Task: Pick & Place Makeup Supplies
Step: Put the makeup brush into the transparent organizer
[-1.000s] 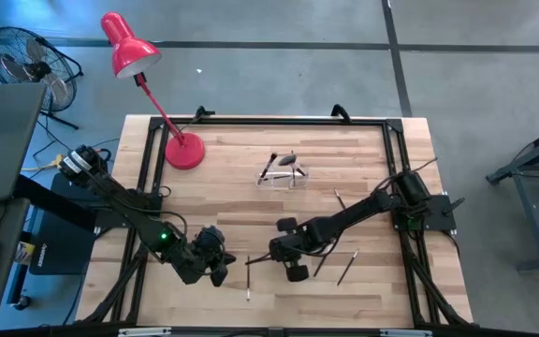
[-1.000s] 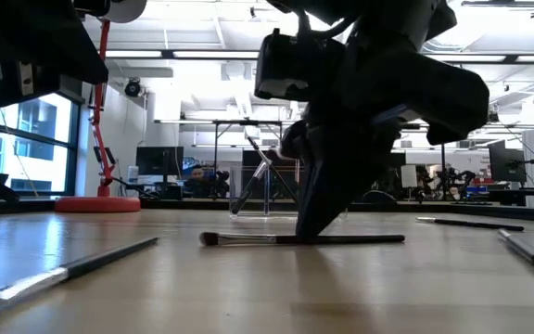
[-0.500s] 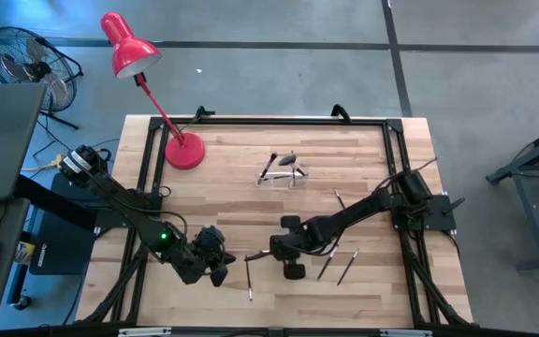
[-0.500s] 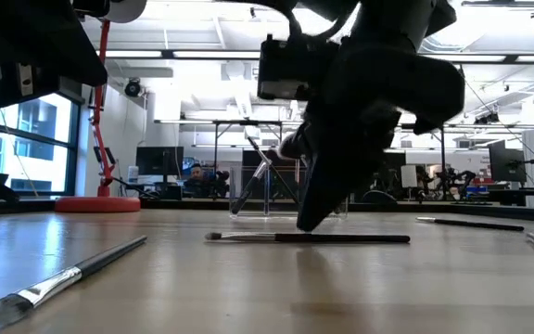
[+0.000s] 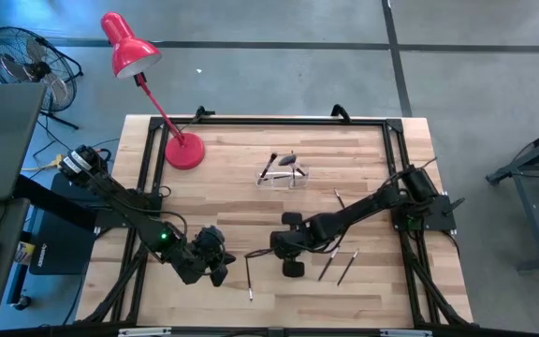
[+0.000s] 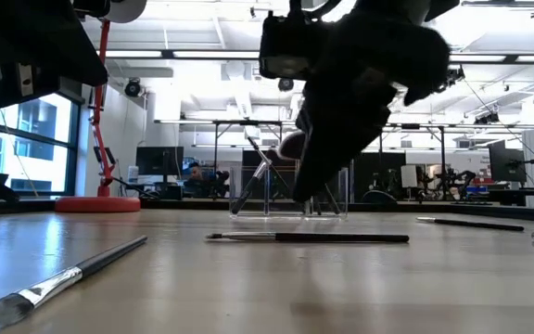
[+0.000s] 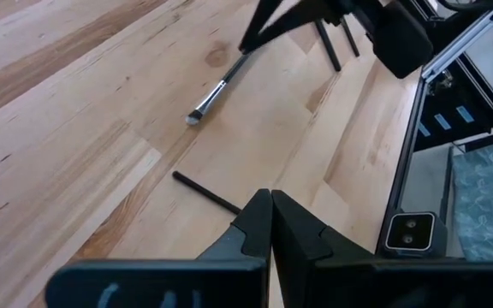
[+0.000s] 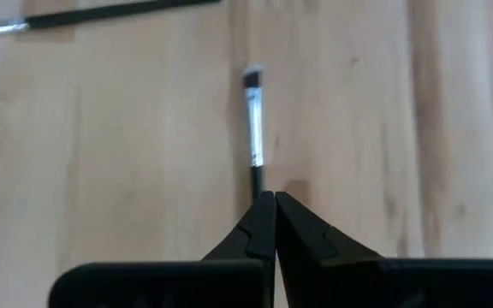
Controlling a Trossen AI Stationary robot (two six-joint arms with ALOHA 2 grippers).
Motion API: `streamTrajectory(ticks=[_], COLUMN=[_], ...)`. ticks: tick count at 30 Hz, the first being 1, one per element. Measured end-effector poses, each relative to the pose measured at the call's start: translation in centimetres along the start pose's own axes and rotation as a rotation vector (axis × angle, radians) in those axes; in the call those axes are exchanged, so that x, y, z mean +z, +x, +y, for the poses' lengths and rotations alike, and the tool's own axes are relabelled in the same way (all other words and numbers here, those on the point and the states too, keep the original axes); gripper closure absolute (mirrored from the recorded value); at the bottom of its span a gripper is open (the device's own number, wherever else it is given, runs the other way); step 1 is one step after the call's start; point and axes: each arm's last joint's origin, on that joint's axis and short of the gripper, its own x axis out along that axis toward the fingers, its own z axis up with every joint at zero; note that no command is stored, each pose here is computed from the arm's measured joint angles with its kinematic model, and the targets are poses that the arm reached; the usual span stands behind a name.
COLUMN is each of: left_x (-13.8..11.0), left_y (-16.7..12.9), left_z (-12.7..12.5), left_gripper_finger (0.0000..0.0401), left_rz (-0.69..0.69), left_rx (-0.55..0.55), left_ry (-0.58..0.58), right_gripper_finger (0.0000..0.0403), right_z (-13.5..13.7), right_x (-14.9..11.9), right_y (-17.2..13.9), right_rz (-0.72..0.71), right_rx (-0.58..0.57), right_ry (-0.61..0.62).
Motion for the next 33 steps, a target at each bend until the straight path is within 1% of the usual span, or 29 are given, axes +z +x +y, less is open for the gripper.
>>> streamTrajectory(ticks=[2, 5, 10, 12, 16, 21, 24, 26, 29, 33], left_x=[0.0, 0.0, 0.0, 0.0, 0.0, 0.1, 0.2, 0.3, 0.6, 2.0], left_y=[0.0, 0.0, 0.0, 0.0, 0.0, 0.0, 0.0, 0.0, 0.1, 0.8], left_z=[0.0, 0.0, 0.0, 0.0, 0.0, 0.0, 0.1, 0.1, 0.0, 0.1], left_gripper_finger=[0.0401, 0.0401, 0.0401, 0.0401, 0.0401, 0.0401, 0.0401, 0.0400, 0.0396, 0.0378], left_rz=[0.000, 0.000, -0.002, -0.003, -0.008, -0.044, -0.071, -0.087, -0.119, -0.130], left_rx=[0.000, 0.000, 0.000, 0.001, 0.002, 0.013, 0.021, 0.025, 0.031, 0.026], left_ry=[0.000, 0.000, 0.000, 0.000, 0.000, 0.000, 0.001, 0.027, 0.107, 0.172], right_gripper_finger=[0.0401, 0.0391, 0.0353, 0.0333, 0.0299, 0.0276, 0.0279, 0.0292, 0.0327, 0.0386], right_z=[0.0, -0.1, -0.4, -0.3, -0.5, -0.7, -1.0, -1.1, -1.2, -1.3], right_x=[-0.2, -0.7, -1.3, -1.4, -2.2, -3.4, -4.2, -4.6, -5.0, -5.0], right_y=[0.0, 0.0, -0.1, 0.0, 0.4, 1.1, 1.5, 1.7, 1.9, 2.0], right_rz=[0.029, 0.081, 0.138, 0.142, 0.156, 0.157, 0.155, 0.155, 0.151, 0.147], right_rx=[0.013, 0.001, -0.017, 0.002, 0.003, 0.011, -0.025, -0.033, -0.038, -0.047], right_ry=[-0.007, -0.016, -0.086, -0.089, -0.089, -0.058, -0.028, -0.011, 0.010, 0.018])
